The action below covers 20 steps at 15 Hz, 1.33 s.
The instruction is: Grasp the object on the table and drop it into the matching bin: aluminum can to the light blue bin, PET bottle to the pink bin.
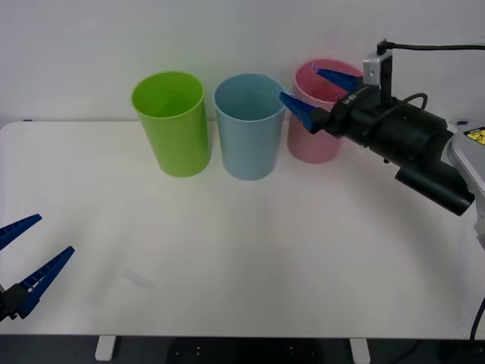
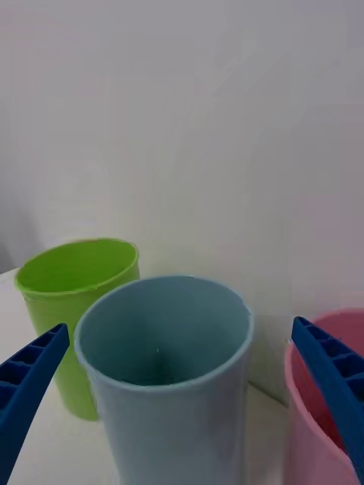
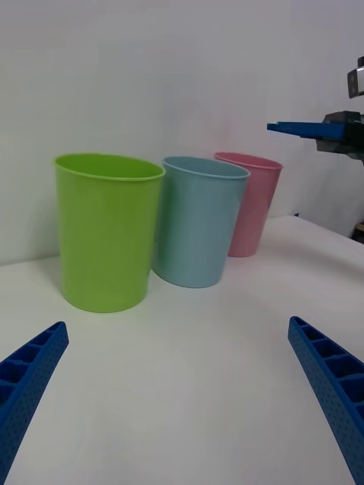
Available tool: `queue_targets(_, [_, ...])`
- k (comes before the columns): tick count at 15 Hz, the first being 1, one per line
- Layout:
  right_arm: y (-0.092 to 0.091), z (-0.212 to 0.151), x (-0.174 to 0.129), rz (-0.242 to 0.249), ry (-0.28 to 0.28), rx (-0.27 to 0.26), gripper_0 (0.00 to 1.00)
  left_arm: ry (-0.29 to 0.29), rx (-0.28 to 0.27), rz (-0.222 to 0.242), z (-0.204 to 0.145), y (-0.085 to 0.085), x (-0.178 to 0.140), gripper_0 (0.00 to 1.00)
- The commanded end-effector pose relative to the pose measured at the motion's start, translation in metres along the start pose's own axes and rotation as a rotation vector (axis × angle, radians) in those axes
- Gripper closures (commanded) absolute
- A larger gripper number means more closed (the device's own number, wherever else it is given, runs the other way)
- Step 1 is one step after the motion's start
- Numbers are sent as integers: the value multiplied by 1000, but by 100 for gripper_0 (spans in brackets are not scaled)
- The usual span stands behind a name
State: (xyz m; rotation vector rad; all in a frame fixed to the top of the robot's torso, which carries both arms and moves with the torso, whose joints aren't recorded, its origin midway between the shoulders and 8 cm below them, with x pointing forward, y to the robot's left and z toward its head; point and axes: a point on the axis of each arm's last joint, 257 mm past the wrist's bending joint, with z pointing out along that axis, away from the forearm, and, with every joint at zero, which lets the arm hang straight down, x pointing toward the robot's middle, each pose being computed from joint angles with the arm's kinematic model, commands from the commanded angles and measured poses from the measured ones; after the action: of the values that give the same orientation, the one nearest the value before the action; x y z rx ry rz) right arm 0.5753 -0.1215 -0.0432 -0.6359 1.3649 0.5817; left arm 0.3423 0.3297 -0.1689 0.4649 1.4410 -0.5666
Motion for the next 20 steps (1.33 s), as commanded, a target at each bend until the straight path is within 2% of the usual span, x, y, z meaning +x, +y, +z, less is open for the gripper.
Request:
queue_targets(1, [2,-45,12,-27,26,-4,0,0,0,0,0,0,0,0])
queue_targets(5, [7,-102,23,-54,50,11,0,0,0,0,0,0,0,0])
queue_targets(7, [7,-129,28,-99,56,37,0,0,0,0,0,0,0,0])
queue_targets(9, [9,-154,37,-118,73,46,0,0,0,0,0,0,0,0])
queue_targets(15, [25,-218,57,-92,139,76,0,0,0,0,0,0,0,0])
queue_targets(20, [37,-250,77,-70,201,92,0,0,0,0,0,0,0,0])
